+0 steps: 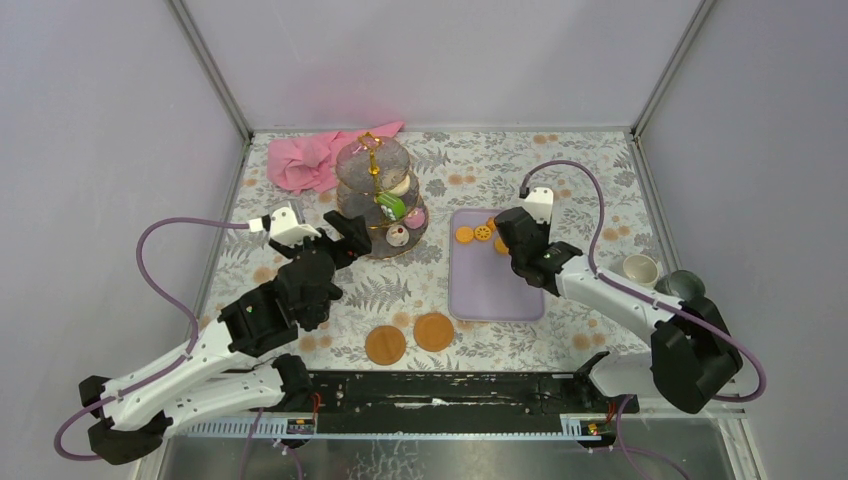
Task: Serve the afternoon tea
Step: Pick up the desert from the tray.
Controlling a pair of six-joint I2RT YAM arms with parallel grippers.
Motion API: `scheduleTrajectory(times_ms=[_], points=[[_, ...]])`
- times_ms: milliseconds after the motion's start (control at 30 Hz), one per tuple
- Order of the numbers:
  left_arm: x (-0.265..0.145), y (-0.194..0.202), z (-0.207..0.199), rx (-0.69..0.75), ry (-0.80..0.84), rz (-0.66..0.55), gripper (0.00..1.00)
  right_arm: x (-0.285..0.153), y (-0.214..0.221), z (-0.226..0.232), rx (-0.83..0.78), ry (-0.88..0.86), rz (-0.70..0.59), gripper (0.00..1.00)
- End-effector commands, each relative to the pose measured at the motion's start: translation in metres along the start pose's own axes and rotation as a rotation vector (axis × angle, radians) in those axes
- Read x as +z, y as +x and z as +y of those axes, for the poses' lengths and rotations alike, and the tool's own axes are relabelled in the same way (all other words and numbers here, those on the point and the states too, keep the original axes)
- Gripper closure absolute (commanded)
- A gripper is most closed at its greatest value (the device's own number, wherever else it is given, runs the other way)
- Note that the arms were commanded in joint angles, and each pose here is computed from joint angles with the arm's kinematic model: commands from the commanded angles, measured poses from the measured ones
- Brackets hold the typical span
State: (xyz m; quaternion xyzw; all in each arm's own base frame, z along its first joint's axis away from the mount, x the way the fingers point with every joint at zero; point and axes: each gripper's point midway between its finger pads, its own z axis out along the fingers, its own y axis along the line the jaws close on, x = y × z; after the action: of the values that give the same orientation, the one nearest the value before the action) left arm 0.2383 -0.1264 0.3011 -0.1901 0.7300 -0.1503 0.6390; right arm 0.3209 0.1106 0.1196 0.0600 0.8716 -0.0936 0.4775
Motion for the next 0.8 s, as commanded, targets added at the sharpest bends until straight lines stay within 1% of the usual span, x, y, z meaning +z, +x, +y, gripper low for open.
scheduleTrajectory(times_ms=[0,200,500,767], points=[[0.001,-0.012,0.002,-0.029,-0.022,-0.048,0.07,-0.015,-0.024,0.004,0.025,-0.031,-0.056,1.00],[0.001,-0.017,0.002,-0.020,-0.031,-0.059,0.07,-0.033,-0.032,0.010,-0.005,-0.061,-0.088,1.00],[0.000,-0.018,0.003,-0.030,-0.031,-0.057,0.07,-0.049,-0.020,0.012,-0.029,-0.096,-0.078,1.00],[0.001,-0.022,0.003,-0.015,-0.048,-0.068,0.07,-0.093,-0.028,0.041,-0.079,-0.215,-0.133,1.00]])
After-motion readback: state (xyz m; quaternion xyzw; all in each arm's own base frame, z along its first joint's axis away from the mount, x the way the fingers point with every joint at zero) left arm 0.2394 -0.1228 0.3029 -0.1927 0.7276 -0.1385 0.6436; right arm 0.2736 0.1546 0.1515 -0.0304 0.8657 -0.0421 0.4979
